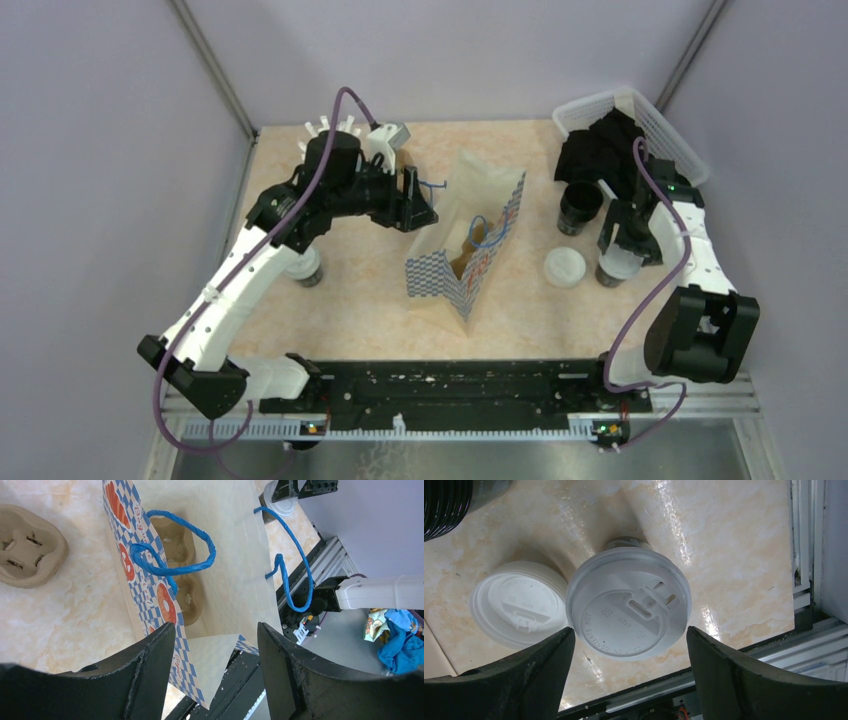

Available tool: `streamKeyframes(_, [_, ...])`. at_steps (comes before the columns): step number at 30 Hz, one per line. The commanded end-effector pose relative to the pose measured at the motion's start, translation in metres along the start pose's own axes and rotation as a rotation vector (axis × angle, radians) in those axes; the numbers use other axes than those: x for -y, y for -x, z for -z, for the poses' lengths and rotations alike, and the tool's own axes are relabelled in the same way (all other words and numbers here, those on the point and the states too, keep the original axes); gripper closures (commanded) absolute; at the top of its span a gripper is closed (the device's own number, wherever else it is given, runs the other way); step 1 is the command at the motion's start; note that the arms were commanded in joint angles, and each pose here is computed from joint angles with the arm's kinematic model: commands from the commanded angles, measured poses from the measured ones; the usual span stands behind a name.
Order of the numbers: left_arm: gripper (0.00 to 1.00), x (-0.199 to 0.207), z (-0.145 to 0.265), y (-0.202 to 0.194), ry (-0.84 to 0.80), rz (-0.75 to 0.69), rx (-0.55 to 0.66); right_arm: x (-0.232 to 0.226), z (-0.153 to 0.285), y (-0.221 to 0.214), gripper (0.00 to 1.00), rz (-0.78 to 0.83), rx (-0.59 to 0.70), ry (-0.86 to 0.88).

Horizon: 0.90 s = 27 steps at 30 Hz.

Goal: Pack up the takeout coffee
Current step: Pick up the coffee cup from the center of the board.

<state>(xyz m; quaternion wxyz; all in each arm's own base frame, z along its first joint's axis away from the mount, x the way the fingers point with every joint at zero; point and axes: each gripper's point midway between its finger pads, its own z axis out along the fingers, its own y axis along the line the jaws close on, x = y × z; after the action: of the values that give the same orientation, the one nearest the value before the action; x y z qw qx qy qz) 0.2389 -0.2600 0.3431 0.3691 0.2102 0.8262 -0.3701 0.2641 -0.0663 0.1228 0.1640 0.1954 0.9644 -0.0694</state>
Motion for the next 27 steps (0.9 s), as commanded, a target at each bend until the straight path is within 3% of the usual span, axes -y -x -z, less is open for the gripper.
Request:
streamKeyframes(1, [0.32, 0.010, 0.008, 0.019, -0.036, -0.051, 0.056, 0.002, 0.001, 0.005, 0.18, 0.007, 0.029, -0.016])
streamKeyframes(12, [0.32, 0.006, 0.013, 0.019, -0.025, -0.054, 0.057, 0.000, -0.005, 0.002, 0.15, 0.008, 0.013, -0.009])
streamKeyframes(27, [0.30, -0.002, 0.018, 0.027, 0.005, -0.033, 0.064, 0.002, 0.010, 0.006, 0.28, 0.007, 0.031, -0.011])
